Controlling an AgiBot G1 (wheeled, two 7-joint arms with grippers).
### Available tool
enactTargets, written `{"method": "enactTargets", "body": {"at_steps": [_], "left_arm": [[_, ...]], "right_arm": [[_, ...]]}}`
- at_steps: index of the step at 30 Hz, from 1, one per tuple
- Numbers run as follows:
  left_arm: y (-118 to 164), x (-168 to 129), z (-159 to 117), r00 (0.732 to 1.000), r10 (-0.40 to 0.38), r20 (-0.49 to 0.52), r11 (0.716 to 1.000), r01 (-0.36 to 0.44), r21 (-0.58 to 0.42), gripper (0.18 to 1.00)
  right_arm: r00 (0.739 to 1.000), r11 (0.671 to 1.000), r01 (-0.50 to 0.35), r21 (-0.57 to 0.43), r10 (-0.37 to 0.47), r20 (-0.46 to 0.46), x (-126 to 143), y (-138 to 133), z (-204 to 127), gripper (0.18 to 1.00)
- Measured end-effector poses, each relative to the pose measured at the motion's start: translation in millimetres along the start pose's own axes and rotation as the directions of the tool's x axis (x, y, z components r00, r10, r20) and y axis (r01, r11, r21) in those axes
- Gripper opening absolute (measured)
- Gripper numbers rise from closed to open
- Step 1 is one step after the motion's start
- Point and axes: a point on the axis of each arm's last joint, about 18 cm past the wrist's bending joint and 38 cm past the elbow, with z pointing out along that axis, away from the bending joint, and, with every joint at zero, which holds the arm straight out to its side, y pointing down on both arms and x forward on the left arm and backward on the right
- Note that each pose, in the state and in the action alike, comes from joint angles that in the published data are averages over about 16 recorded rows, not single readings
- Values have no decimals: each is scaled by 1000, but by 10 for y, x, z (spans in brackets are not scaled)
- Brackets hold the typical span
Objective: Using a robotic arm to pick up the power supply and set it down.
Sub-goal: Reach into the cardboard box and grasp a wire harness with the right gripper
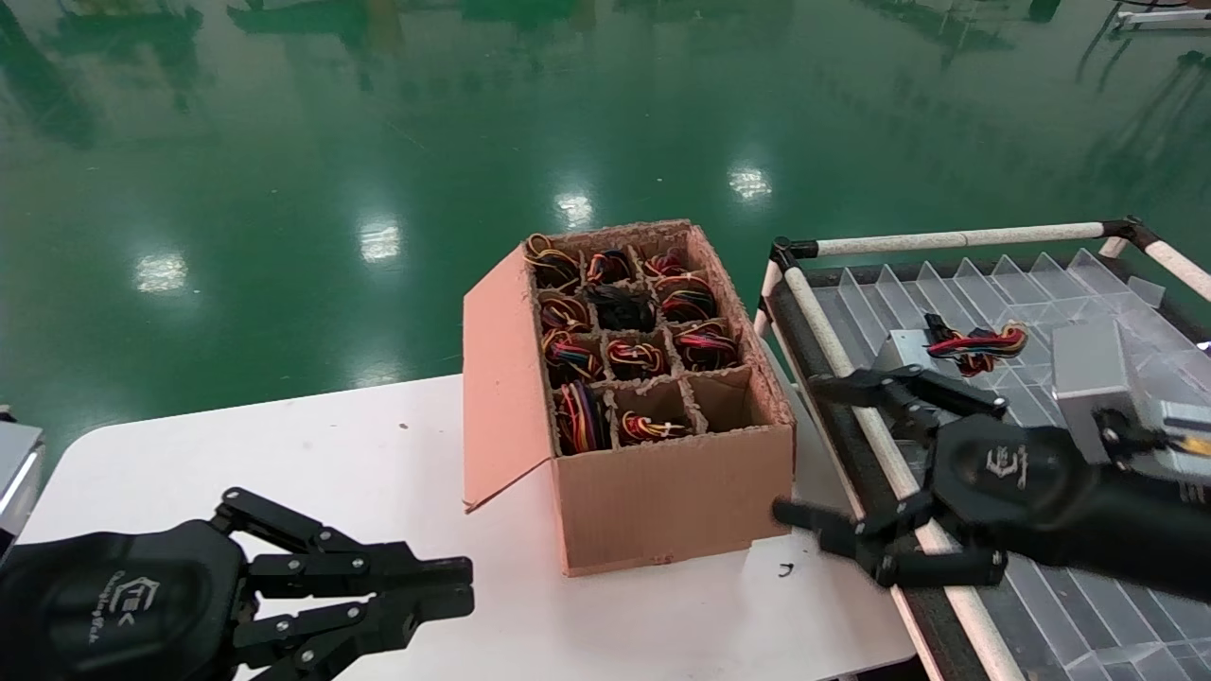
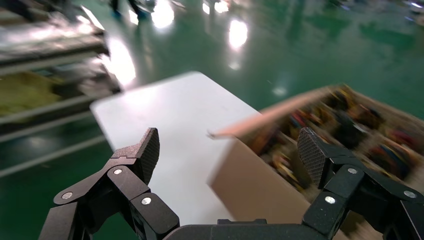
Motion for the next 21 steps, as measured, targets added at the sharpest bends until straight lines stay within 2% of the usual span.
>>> {"method": "enactTargets", "body": {"at_steps": [9,21], "left_arm": [[0,0,0,1000,0,0,1000,0,0,205],[0,0,0,1000,0,0,1000,0,0,191]], "right_arm": [[995,993,64,-104,-71,-66,404,112,190,1000],[976,953,162,-254,-193,-98,873,131,605,1000]]}}
